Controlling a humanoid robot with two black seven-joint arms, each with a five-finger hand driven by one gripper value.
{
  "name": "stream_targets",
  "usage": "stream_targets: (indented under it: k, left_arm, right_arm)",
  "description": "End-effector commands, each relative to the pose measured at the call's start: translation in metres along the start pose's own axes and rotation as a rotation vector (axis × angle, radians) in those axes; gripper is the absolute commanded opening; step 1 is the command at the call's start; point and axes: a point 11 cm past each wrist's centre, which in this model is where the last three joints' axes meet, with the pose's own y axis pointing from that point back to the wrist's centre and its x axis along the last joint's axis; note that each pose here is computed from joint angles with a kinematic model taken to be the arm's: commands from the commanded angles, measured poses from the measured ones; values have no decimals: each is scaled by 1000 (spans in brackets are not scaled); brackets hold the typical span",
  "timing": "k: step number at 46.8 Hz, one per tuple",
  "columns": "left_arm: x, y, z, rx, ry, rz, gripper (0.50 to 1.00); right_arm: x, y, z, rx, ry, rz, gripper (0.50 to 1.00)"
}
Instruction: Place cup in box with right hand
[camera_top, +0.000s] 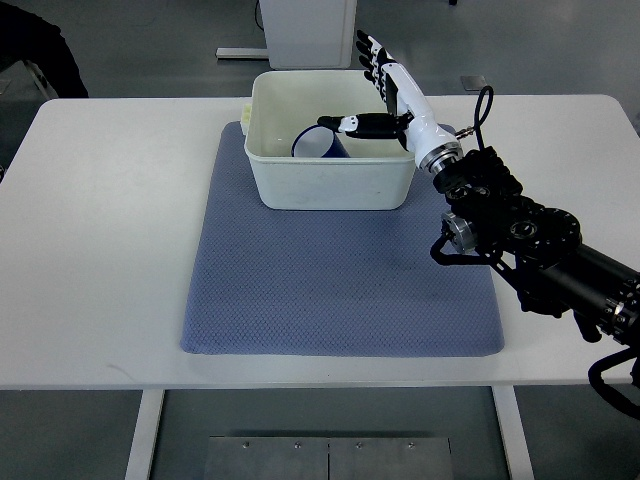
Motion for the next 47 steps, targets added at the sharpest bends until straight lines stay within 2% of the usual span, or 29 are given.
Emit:
stream_targets:
  k: [1,9,25,36,47]
  left_arm:
    - [0,0,0,0,0,0,1000]
    - [0,0,0,0,0,-1,1000]
    - [0,0,0,0,0,0,1000]
    - [0,0,0,0,0,-1,1000]
    - [0,0,0,0,0,0,1000]
  right_arm:
    - [0,0,0,0,-1,0,995]
    - [11,-3,-6,9,5,21,995]
    - [85,6,-20,26,24,143,995]
    - [119,26,-5,-20,-22,218,995]
    - [136,49,26,-156,-143,288,998]
